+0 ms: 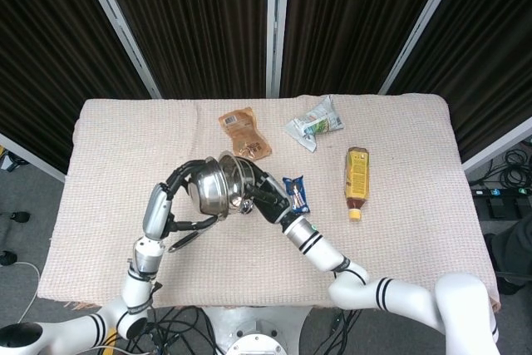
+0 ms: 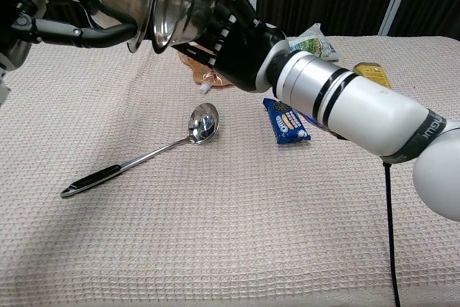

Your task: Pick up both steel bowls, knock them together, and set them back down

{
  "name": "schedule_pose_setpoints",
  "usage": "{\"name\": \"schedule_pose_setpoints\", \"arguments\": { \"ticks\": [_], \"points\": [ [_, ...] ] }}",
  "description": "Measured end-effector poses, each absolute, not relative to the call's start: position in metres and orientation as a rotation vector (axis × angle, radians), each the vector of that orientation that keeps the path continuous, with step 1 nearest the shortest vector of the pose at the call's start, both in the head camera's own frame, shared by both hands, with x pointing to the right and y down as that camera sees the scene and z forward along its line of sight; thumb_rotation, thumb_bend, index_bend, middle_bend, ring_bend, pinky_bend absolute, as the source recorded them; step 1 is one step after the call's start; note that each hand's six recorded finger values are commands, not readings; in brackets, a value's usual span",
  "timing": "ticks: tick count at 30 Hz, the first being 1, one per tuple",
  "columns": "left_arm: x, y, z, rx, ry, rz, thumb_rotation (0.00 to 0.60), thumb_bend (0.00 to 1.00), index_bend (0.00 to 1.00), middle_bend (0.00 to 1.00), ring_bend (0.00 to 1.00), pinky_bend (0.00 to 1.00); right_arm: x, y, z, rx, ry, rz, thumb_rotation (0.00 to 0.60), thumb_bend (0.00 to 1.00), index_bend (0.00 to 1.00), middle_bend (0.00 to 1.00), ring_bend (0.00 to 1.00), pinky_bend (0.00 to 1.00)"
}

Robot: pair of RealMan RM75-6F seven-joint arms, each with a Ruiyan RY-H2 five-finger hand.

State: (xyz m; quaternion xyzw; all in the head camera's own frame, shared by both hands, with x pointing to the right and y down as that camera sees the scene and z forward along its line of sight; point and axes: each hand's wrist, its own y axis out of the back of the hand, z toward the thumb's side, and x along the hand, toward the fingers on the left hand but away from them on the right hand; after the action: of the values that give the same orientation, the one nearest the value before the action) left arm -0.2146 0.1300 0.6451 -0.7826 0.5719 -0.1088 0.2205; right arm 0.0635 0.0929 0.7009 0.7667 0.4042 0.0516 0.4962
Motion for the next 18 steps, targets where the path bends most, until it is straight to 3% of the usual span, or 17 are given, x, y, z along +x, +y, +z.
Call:
{"name": "schedule_pose_setpoints", "arguments": {
  "ticks": [9,18],
  "points": [
    [-0.208,0.127,0.659,-2.150,1.564,-0.340,0.600,0.05,0.46,0.43,0.39,0.59,0.032,0.088,0.687,1.850,0.879,0.136,0.600,0.16,0.47,0.37,0.29,0.44],
    [-0.230,0.116,0.644,-2.045,1.601,-0.312,0.600,0.05,0.46,0.43,0.39,0.59,0.066,0.088,0.700,1.817,0.958,0.152,0.600,0.16,0.47,0.38,0.29,0.44]
  ]
}}
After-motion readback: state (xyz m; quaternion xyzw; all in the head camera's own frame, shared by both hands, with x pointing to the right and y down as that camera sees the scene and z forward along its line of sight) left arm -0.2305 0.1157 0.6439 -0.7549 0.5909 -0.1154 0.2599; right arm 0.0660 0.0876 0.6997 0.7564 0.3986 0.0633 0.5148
